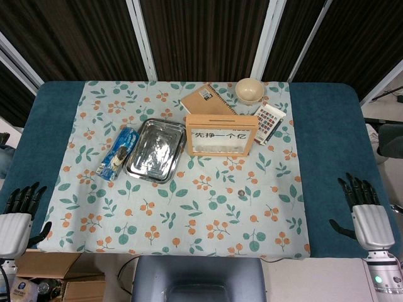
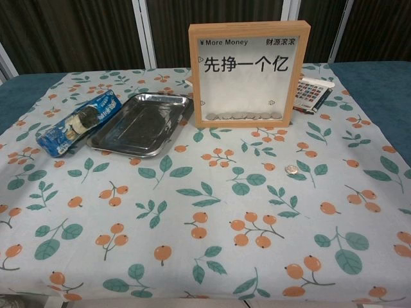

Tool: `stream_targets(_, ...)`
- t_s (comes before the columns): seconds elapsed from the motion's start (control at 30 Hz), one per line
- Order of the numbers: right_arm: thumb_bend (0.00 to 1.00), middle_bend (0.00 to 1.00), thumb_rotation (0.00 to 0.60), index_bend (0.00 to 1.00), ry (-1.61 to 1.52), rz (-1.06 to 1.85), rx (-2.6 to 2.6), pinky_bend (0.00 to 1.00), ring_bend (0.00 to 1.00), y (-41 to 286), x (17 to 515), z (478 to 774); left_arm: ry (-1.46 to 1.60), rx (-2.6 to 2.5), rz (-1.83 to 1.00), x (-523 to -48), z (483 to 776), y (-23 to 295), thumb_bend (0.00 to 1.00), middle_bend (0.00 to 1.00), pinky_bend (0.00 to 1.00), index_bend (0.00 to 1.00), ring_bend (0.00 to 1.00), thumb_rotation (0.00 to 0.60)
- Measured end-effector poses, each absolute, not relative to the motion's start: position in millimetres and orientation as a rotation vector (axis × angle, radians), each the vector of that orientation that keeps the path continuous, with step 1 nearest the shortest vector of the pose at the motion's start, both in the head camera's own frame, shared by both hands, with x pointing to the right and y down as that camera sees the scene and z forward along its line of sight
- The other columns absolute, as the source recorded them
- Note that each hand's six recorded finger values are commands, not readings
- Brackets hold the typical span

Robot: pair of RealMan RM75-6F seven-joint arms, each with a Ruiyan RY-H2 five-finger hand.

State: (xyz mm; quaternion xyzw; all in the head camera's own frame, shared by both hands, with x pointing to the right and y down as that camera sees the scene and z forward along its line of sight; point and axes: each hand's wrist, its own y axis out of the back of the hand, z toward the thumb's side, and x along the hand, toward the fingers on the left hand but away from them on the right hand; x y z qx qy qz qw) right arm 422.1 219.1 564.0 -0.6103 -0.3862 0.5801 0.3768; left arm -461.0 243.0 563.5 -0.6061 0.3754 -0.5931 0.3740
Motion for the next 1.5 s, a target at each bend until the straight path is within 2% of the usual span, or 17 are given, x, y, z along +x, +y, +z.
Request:
stream_targets(0.4,0.33,0.00,0.600,0.00,-0.939,1.480,-1.558,0.00,0.00,218.2,418.6,565.6,0.968,-1.563,-1.521,-461.0,567.8,248.3,0.32,0.00,0.00,0.00,0.00,0.600)
stream_targets(0.73,0.33,0.00,0.600,0.00,-0.834,1.453,-1.549,0.00,0.00,215.5,399.8,581.0,0.975,-1.567,-1.499,-461.9,568.1,241.9,0.32,0.00,0.00,0.00,0.00,0.600)
stream_targets(1.03,0.33,0.00,0.600,0.00,-0.671,1.407,-1.551,0.00,0.00,198.0,363.1,615.0,0.968,-1.584,-1.495,-458.8,574.2,238.5,0.32,0.00,0.00,0.00,0.00,0.600)
stream_targets(1.3,0.33,0.00,0.600,0.00,-0.607,1.323,-1.574,0.00,0.00,176.6,310.9,647.5,0.947,-1.604,-1.501,-457.0,580.6,236.5,0.32,0.00,0.00,0.00,0.00,0.600)
stream_targets(1.37,0.33,0.00,0.600,0.02,-0.597,1.315,-1.577,0.00,0.00,174.5,300.1,657.0,0.942,-1.605,-1.502,-456.9,581.4,235.7,0.32,0.00,0.00,0.00,0.00,0.600)
stream_targets(1.5,0.33,0.00,0.600,0.21,-0.595,1.309,-1.567,0.00,0.00,172.0,287.7,673.1,0.939,-1.611,-1.506,-457.6,583.0,235.3,0.32,0.00,0.00,0.00,0.00,0.600)
